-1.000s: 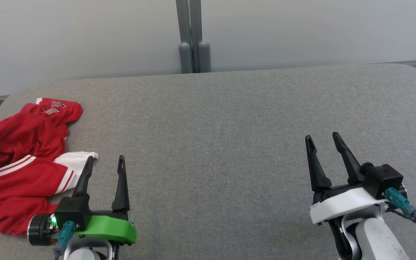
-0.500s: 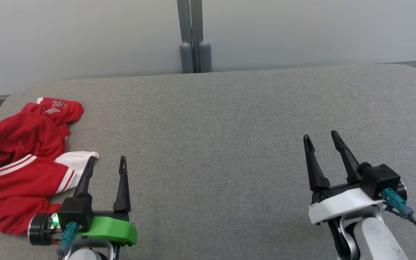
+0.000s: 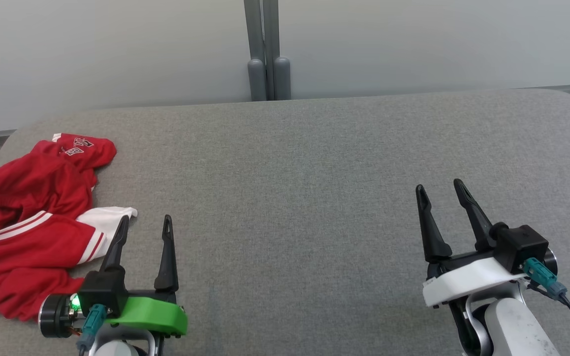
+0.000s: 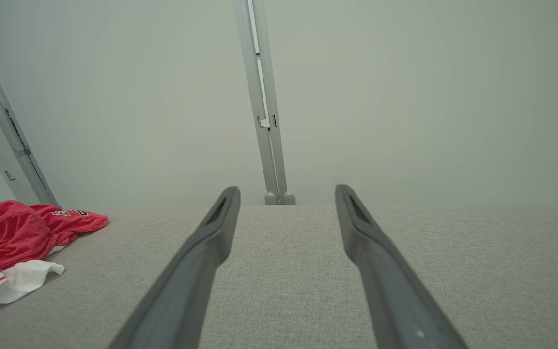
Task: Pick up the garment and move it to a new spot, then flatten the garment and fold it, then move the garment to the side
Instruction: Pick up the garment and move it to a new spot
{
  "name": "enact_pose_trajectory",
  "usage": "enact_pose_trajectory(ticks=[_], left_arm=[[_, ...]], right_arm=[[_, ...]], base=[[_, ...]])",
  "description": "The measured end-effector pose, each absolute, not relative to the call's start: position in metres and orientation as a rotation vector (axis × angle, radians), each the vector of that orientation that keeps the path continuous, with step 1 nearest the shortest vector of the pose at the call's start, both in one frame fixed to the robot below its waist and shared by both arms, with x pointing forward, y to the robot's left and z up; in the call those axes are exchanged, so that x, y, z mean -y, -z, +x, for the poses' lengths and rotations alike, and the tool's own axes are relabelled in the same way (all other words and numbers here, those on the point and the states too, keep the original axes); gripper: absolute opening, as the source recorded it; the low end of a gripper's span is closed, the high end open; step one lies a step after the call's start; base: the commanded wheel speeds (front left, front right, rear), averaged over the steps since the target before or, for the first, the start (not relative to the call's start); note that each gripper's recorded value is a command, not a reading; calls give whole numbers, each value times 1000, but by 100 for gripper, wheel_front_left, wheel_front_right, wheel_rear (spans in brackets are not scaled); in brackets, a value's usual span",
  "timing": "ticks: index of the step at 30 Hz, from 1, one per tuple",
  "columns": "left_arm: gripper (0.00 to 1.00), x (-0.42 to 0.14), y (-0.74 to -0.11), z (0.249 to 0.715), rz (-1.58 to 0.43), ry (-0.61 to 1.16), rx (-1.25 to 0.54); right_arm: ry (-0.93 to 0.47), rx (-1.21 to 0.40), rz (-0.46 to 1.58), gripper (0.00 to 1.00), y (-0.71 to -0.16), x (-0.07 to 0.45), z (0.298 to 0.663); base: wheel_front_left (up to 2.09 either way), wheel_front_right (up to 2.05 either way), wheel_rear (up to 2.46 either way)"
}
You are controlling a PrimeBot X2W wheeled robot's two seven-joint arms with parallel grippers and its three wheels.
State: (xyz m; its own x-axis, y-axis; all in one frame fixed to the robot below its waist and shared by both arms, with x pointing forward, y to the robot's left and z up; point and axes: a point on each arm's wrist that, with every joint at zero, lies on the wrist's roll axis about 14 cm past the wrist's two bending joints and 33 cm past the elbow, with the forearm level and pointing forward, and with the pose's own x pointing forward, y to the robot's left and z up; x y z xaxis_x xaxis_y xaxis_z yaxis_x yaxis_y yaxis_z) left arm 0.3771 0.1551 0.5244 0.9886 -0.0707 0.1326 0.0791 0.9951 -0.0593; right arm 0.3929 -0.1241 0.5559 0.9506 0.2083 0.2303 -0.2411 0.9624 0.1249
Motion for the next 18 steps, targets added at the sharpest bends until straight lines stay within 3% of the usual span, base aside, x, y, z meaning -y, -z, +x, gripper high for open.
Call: enact_pose_trajectory(ticks=[18], left_arm=[[100,-195,-526,361,-87,-56,140]], right_arm=[[-351,190,166,100,-550,80,401]], base=[[0,0,0]])
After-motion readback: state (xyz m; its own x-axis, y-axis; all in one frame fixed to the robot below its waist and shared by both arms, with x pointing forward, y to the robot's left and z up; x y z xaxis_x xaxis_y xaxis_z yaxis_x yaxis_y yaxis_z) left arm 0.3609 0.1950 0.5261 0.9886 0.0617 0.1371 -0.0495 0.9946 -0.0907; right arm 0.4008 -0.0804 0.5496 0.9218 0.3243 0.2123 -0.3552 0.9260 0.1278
